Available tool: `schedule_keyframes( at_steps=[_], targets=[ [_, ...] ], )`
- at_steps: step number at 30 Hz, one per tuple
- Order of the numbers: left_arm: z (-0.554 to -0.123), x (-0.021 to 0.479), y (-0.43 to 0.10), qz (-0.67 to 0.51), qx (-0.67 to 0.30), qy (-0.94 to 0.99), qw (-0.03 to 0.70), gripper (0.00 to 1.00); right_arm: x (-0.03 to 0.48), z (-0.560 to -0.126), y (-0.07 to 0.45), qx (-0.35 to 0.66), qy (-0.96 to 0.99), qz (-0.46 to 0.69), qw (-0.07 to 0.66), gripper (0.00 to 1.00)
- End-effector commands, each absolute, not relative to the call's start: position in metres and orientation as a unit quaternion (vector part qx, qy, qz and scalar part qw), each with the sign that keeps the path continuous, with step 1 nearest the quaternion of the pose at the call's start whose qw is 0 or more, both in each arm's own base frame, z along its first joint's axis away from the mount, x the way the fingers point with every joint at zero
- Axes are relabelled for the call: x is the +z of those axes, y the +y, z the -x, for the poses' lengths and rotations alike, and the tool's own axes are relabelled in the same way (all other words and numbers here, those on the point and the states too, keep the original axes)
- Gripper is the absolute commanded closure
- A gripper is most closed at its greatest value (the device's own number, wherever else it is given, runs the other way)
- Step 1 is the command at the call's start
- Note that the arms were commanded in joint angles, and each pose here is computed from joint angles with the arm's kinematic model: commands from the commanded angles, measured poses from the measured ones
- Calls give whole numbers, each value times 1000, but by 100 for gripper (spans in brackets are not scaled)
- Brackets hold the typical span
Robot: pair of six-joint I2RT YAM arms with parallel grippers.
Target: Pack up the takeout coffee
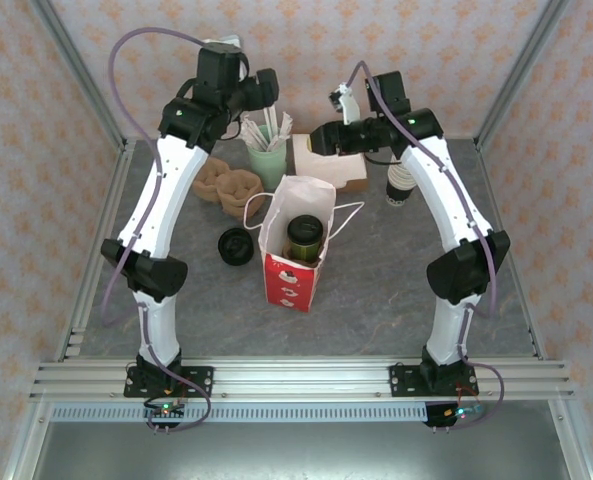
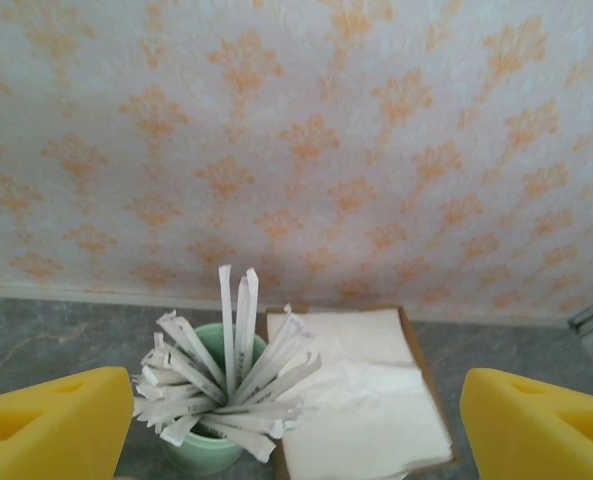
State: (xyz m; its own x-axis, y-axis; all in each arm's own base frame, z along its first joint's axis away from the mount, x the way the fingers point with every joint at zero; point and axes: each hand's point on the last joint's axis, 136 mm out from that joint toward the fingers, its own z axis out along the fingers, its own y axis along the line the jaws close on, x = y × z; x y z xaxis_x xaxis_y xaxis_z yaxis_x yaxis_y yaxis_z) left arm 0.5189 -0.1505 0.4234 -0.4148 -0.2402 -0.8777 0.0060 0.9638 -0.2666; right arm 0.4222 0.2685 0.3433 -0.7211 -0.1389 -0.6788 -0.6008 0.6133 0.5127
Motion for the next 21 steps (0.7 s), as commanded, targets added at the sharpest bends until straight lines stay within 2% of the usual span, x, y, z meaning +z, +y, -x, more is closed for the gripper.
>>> schedule_keyframes(
  at_steps=[1,8,18,21],
  targets=[
    [-516,407,-148,42,-98,854,510,15,362,-426,260,372,845,201,329,51],
    [-526,378,-137,46,-73,872,481,18,368,-426,245,366,846,172,349,52],
    [-542,380,-128,80,-89,863,491,21,392,-446,235,364,830,124,404,53],
    [-548,364,-137,68,-98,872,476,24,395,-462,223,343,834,68,426,47]
  ],
)
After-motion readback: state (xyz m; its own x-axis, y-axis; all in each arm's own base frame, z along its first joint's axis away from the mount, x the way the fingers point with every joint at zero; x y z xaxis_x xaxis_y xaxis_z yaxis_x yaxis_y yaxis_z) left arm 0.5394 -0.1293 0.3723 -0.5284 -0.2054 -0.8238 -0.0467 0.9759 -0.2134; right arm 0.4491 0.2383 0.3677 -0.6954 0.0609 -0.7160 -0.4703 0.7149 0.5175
